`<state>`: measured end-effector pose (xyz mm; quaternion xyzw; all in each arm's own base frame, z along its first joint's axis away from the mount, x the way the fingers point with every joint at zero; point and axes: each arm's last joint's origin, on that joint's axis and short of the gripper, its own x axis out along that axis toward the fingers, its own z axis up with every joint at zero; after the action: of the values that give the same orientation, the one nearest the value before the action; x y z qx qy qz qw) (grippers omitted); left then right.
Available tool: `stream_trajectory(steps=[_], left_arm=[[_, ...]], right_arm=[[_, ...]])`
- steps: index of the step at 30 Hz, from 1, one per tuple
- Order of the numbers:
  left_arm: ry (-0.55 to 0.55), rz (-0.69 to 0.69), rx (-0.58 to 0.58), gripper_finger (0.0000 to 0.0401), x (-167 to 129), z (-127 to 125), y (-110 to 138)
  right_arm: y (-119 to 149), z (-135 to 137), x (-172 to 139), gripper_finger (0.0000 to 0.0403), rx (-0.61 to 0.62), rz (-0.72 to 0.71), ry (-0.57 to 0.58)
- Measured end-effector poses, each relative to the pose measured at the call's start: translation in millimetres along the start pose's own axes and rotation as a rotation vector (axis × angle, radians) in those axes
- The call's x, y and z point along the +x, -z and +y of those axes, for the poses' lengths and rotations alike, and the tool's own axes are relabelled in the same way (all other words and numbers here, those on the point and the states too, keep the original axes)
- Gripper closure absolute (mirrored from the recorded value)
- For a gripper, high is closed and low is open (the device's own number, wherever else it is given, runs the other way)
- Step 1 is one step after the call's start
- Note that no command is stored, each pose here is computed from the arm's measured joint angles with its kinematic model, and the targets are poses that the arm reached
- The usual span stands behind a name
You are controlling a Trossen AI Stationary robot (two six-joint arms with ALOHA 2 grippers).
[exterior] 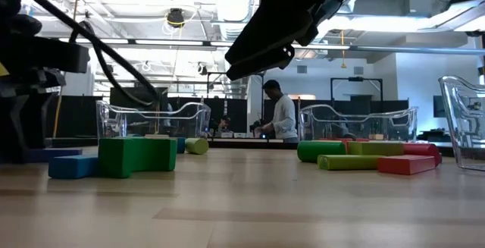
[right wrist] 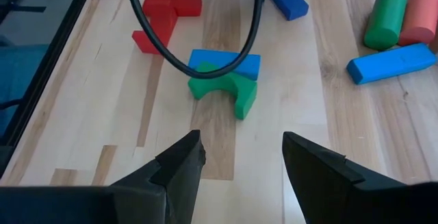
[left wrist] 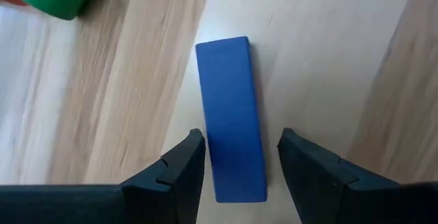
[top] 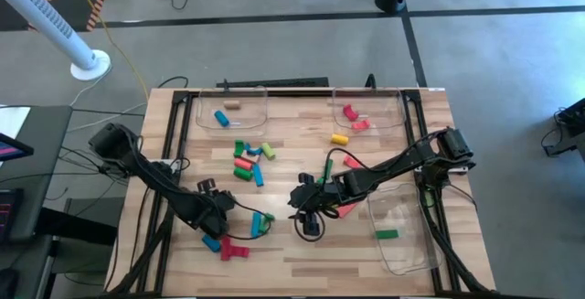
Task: Sort blocks by size
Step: Put the blue rectangular block into the bottom transparent bin
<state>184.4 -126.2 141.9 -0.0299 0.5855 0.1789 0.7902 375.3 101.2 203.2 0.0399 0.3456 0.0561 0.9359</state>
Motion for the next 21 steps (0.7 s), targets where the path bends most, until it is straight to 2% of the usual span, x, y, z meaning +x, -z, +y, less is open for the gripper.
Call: stream_trajectory(steps=[8,15,21], left_arm=[[0.009,0.023,0.056,0.0229,10.2,5.6,5.8],[0.035,0.045,0.125,0.0305,10.3,4.7,6.2],[0.046,0.032,0.173,0.0308,8.7,5.2,5.7]], right_arm=[[0.0,0.0,0.0,0.0173,0.002,0.000,0.000],[-0.1,-0.3,0.0,0.0173,0.002,0.000,0.000],[-0.1,-0.1,0.0,0.0173,0.002,0.000,0.000]])
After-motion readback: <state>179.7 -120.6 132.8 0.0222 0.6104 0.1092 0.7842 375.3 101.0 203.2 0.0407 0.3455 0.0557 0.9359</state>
